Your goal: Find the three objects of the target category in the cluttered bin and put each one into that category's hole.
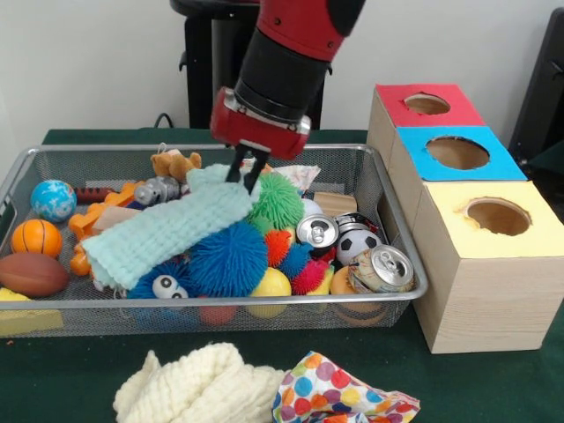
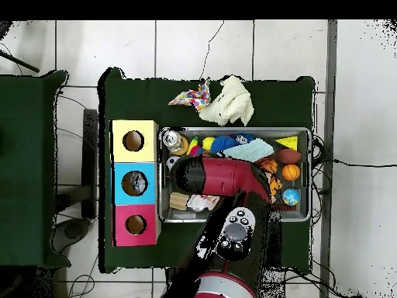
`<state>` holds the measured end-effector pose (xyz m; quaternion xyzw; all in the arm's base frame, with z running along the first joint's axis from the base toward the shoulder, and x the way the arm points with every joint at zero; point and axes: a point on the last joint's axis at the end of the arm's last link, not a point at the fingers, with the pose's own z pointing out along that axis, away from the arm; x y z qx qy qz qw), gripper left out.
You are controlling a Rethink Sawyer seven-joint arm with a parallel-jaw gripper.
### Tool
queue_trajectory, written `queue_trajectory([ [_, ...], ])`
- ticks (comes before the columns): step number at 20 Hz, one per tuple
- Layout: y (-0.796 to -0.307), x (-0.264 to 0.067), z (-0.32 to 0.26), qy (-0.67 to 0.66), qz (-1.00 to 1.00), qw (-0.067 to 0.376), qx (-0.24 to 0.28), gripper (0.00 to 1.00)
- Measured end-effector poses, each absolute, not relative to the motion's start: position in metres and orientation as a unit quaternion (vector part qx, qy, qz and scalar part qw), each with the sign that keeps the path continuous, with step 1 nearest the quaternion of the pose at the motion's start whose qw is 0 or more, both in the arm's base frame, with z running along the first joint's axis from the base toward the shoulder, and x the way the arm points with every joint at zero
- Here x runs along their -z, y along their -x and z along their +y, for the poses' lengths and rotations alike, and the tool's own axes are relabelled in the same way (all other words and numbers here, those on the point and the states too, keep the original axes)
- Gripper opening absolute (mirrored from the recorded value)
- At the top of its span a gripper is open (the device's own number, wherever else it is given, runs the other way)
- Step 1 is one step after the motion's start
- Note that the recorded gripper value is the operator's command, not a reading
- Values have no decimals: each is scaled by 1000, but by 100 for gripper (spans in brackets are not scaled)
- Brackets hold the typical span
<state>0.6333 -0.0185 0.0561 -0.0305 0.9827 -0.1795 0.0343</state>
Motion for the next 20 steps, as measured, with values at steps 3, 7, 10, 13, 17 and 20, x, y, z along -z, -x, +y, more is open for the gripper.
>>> queue_trajectory([
  [3, -641, -50, -7, 35, 983, 40, 177, 0],
  [7, -651, -46, 12, 42, 982, 48, 175, 0],
  [10, -660, -46, 35, 51, 981, 57, 176, 0],
  [13, -669, -48, 56, 61, 980, 69, 179, 0],
  [17, -676, -51, 73, 68, 978, 79, 182, 0],
  [20, -683, -53, 85, 70, 977, 87, 184, 0],
])
